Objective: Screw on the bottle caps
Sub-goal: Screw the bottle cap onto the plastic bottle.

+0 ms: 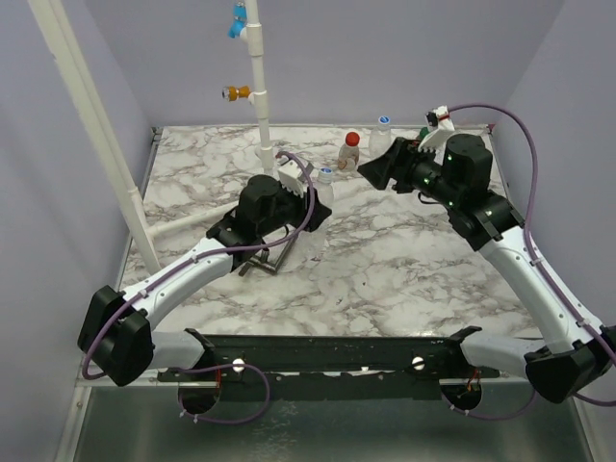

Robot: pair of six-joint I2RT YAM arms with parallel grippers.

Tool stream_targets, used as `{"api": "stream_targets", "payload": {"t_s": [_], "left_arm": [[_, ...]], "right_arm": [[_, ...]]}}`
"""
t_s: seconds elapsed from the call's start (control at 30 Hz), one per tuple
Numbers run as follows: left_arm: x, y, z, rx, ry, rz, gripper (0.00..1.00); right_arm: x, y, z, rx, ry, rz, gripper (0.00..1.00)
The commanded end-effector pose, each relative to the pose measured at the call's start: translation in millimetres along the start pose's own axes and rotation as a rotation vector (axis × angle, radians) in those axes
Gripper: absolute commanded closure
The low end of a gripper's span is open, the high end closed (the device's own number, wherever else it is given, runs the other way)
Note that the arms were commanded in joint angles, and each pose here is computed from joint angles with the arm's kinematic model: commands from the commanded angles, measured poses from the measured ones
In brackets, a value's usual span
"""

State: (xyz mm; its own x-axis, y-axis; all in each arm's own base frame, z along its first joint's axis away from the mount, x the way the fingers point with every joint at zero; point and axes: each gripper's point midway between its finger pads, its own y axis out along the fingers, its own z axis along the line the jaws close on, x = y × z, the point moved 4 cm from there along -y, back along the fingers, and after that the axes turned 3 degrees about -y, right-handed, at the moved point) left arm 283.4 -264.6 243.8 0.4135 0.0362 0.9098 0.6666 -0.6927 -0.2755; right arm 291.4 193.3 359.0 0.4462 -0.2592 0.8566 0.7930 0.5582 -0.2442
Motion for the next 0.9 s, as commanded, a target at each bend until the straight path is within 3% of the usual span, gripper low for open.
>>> {"api": "stream_targets", "payload": {"t_s": [0.0,0.23,0.53,0.87], "left_arm": [[4.4,-29.8,-46.4,-0.432,-0.063,0.017,1.0],[9.2,-49.7,-77.8,-0.73,-0.203,0.069,1.0],[12.0,-54.3,-84.9,-0.796,-0.236,0.074,1.0],[8.1,-55.0,-87.3,-0.834,-0.263,0.106,1.0]], "right_arm": [[-6.4,-18.0,29.3,0.427,-0.1,0.032,0.23],[-18.2,-24.9,45.4,0.729,-0.111,0.035,0.14],[-32.5,-24.6,54.6,0.957,0.003,0.063,0.17],[-31.3,-27.1,56.5,0.996,0.058,0.016,0.26]]}}
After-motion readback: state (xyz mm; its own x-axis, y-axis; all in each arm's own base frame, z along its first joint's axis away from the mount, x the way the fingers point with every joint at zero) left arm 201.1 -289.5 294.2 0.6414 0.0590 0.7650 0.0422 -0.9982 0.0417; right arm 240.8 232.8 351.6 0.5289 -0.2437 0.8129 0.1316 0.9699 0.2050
